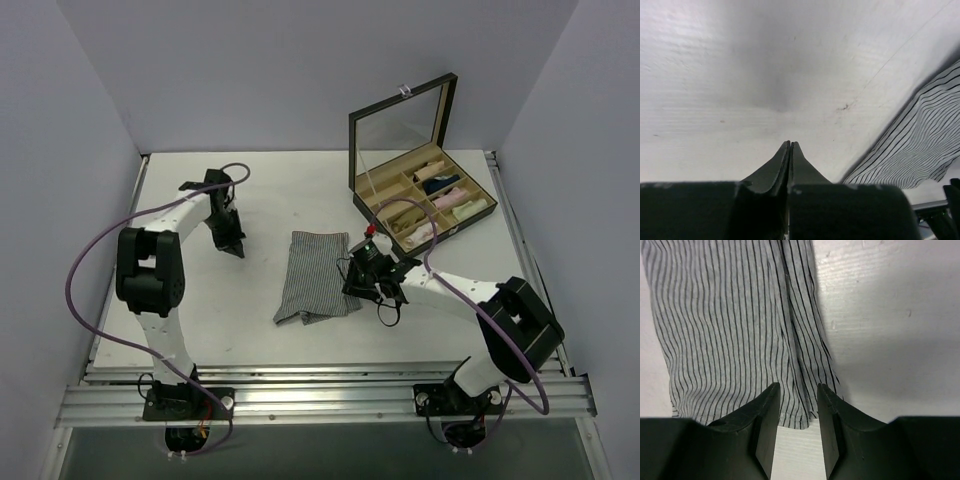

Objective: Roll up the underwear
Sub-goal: Fold the underwear

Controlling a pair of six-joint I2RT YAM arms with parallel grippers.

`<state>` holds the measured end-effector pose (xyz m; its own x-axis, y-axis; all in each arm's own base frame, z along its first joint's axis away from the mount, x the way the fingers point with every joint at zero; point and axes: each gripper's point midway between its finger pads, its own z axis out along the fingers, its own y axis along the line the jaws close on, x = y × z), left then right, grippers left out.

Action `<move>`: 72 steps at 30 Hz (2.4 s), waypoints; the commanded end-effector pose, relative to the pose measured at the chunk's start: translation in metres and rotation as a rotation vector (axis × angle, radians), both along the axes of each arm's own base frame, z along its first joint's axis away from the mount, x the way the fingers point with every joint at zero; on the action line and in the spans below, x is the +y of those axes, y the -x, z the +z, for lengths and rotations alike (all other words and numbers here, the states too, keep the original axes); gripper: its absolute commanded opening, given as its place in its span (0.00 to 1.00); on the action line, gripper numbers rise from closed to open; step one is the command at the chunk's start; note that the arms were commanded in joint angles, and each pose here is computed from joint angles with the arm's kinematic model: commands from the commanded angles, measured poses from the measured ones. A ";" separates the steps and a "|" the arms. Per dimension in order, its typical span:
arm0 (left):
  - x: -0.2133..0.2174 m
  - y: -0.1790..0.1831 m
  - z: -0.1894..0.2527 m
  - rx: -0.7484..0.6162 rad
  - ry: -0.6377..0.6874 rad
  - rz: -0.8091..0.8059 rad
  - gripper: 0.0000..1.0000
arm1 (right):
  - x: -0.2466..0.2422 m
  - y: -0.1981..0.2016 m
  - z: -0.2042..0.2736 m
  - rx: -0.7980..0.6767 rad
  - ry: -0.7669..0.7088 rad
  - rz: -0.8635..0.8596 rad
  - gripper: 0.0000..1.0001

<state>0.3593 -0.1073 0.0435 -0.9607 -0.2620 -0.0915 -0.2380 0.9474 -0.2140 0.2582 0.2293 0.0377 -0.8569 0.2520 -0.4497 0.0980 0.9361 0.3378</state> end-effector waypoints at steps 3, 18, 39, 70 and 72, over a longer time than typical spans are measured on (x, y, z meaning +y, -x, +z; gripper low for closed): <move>-0.003 -0.021 0.049 -0.118 -0.011 -0.022 0.11 | -0.009 0.015 -0.011 0.030 -0.032 -0.020 0.32; -0.017 0.011 0.087 -0.182 0.077 0.003 0.17 | -0.030 -0.010 0.020 -0.048 0.057 -0.012 0.27; -0.090 0.070 0.099 -0.202 0.235 -0.150 0.31 | 0.025 0.041 -0.044 0.046 -0.007 0.014 0.01; -0.169 0.127 0.031 -0.174 0.119 -0.288 0.45 | -0.007 -0.101 0.031 -0.021 -0.150 -0.153 0.26; -0.170 0.128 0.020 -0.162 0.099 -0.290 0.44 | -0.006 -0.104 0.029 -0.018 -0.149 -0.153 0.29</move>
